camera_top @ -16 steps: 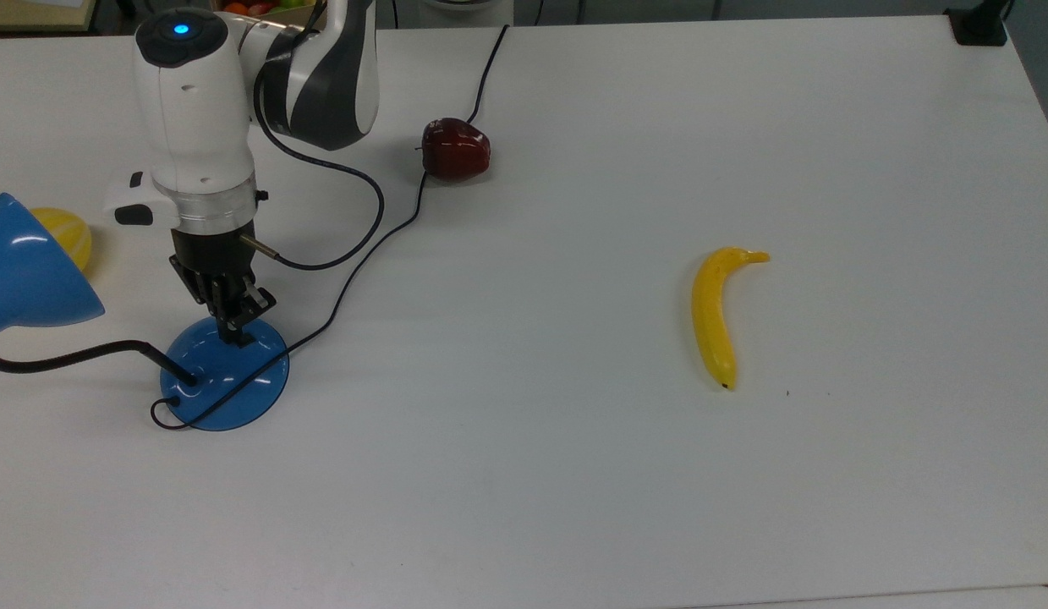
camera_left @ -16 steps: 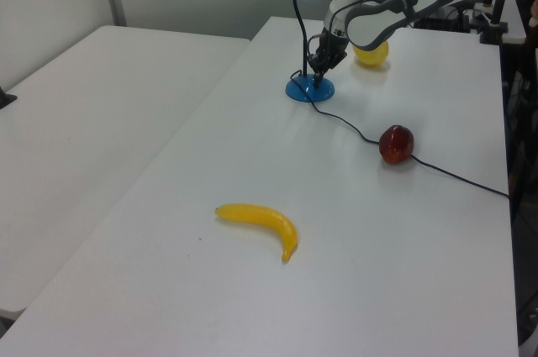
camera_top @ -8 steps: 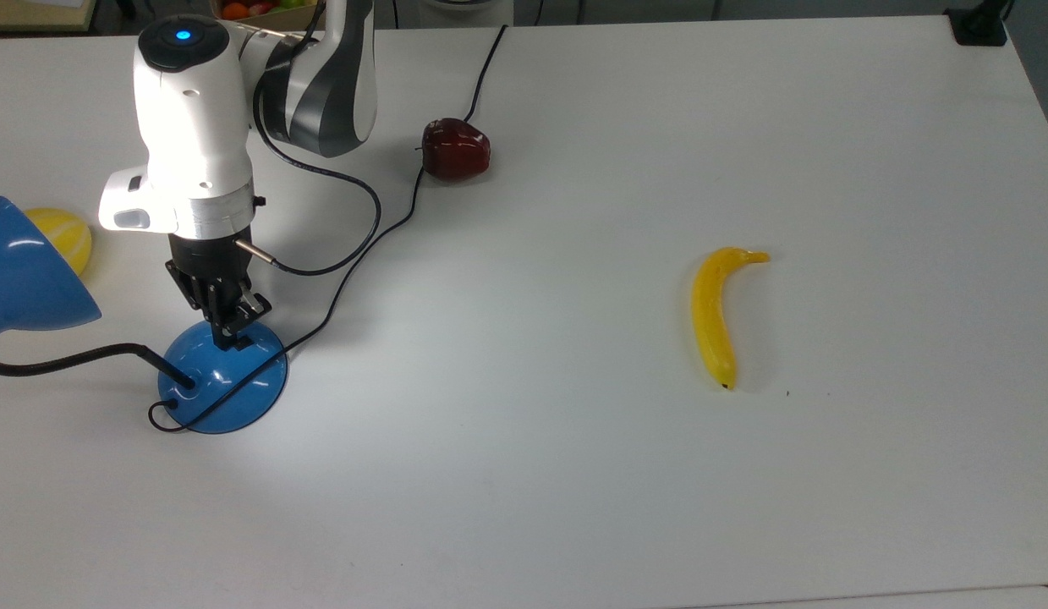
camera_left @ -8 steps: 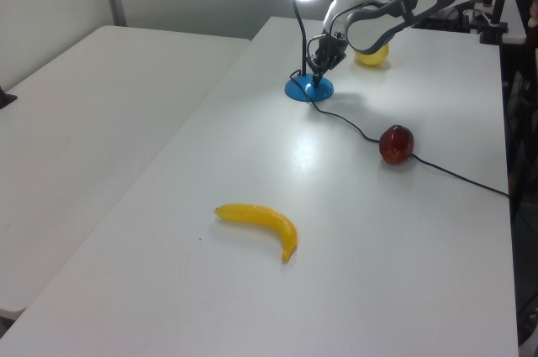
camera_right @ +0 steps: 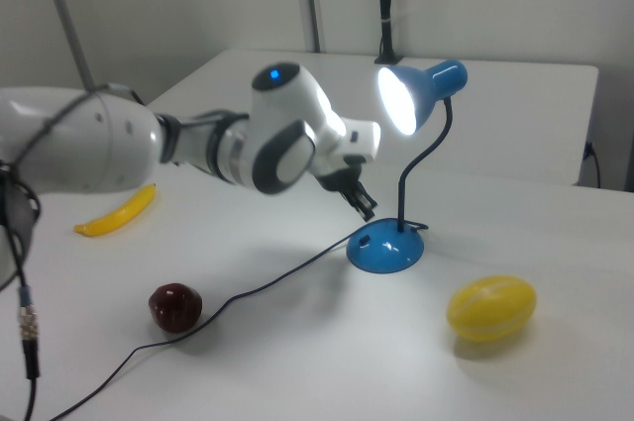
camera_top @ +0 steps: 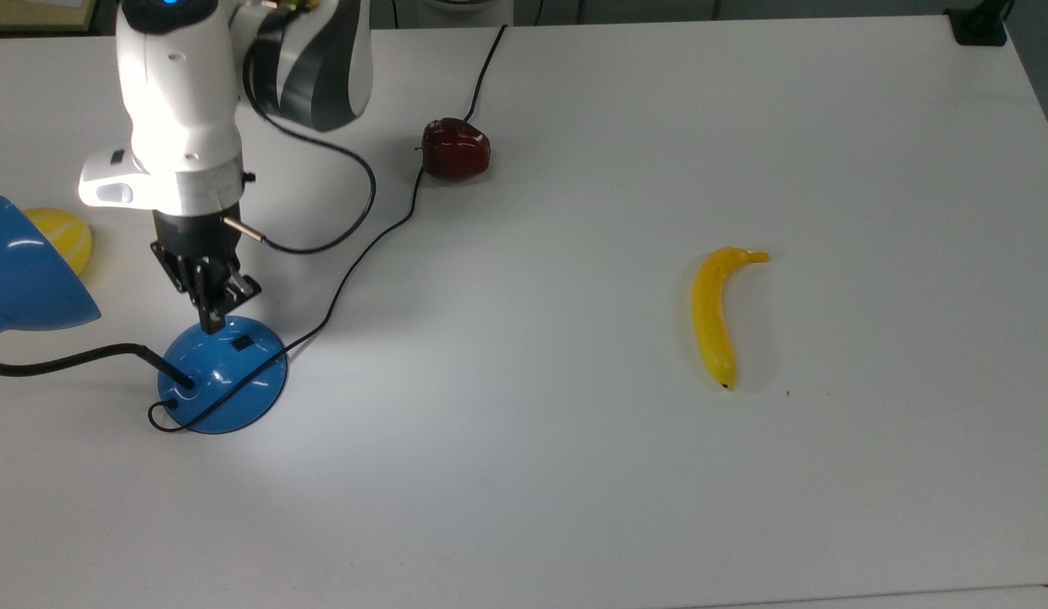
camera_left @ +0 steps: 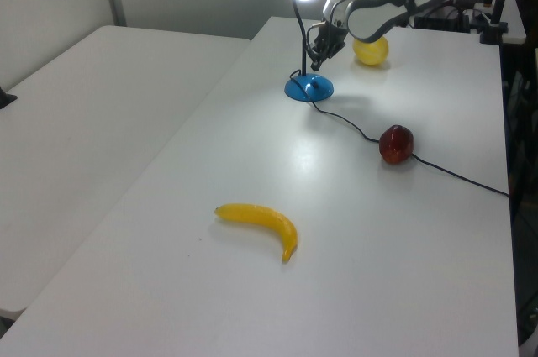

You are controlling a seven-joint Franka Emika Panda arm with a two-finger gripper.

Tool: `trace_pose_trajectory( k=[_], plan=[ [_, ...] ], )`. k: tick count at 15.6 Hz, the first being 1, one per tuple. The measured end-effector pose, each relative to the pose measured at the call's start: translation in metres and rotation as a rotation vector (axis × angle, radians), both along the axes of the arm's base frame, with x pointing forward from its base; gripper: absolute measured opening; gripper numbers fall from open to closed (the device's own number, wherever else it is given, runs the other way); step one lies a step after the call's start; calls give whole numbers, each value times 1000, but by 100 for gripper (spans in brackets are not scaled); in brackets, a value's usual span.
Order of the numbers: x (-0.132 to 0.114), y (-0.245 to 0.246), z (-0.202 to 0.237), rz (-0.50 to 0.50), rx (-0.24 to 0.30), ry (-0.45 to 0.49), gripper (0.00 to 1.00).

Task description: Turn on desk lamp

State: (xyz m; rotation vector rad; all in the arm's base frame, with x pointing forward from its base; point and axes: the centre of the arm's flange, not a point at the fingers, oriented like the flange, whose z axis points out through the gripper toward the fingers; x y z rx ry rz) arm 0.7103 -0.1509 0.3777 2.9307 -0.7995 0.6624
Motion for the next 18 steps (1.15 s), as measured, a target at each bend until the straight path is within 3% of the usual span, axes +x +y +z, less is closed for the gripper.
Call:
trace_pose_trajectory(
  k=[3,7,11,14,17,18],
  plan=[
    [-22,27,52,36,13,95,3],
    [-69,86,100,176,16,264,8],
    [-111,122,131,312,35,420,41],
    [-141,133,150,438,45,532,73],
    [-157,127,169,479,45,544,100],
    [-159,122,173,473,46,536,100]
  ],
)
